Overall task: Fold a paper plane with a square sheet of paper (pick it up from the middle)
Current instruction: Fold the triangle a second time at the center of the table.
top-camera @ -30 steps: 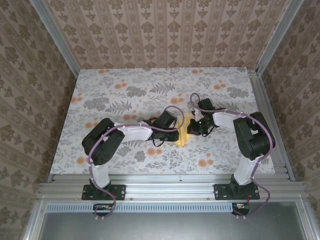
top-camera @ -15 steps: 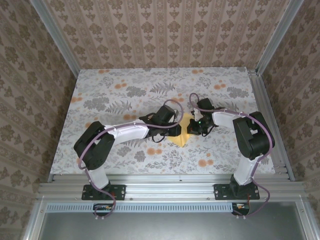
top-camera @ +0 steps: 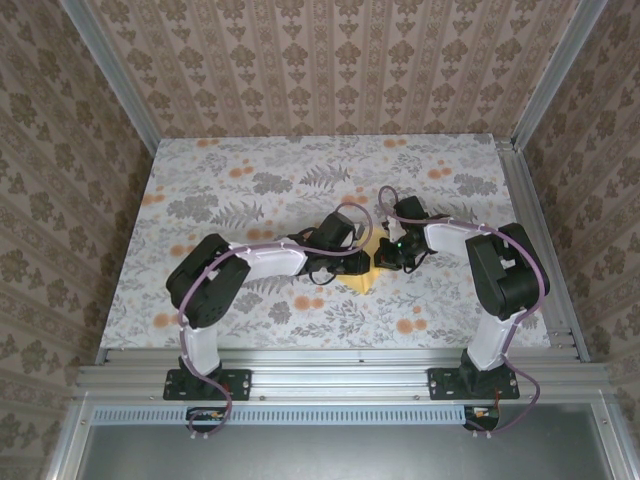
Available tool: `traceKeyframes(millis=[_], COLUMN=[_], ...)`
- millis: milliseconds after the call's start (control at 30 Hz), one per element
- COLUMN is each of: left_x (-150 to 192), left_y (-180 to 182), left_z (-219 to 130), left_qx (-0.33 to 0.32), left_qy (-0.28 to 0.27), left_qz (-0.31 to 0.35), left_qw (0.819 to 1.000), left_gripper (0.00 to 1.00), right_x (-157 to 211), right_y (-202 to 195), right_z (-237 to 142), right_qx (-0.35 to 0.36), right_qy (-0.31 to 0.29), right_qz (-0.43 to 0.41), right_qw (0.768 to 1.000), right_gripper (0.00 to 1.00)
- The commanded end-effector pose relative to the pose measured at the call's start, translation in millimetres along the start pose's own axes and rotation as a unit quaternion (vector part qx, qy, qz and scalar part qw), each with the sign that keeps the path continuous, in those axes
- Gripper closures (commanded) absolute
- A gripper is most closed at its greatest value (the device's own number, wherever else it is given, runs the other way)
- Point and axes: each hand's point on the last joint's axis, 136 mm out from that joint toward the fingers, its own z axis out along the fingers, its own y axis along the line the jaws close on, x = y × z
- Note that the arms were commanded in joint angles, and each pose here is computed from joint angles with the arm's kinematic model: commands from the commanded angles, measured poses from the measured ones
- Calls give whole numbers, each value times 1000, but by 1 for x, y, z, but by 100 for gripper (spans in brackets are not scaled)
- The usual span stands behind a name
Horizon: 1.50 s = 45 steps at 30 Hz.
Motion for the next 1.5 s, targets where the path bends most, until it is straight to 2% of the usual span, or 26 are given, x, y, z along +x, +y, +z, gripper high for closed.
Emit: traceKeyframes(millis=[0,1100,1467], left_x=[-6,24,38], left_y=[0,57,72], left_z=[5,26,28], left_qx=[16,-60,-83], left_qy=[-6,42,59], left_qz=[-11,-24,-26], left_qw=[1000,997,994], left_gripper=[80,80,81], right_x=[19,20,0], right_y=[-22,-16,9], right_z=[10,8,-26], right_qx=[47,33,8], right_qy=[27,21,-21], right_qz=[13,17,9], right_qw=[998,999,1000], right_gripper=[99,97,75])
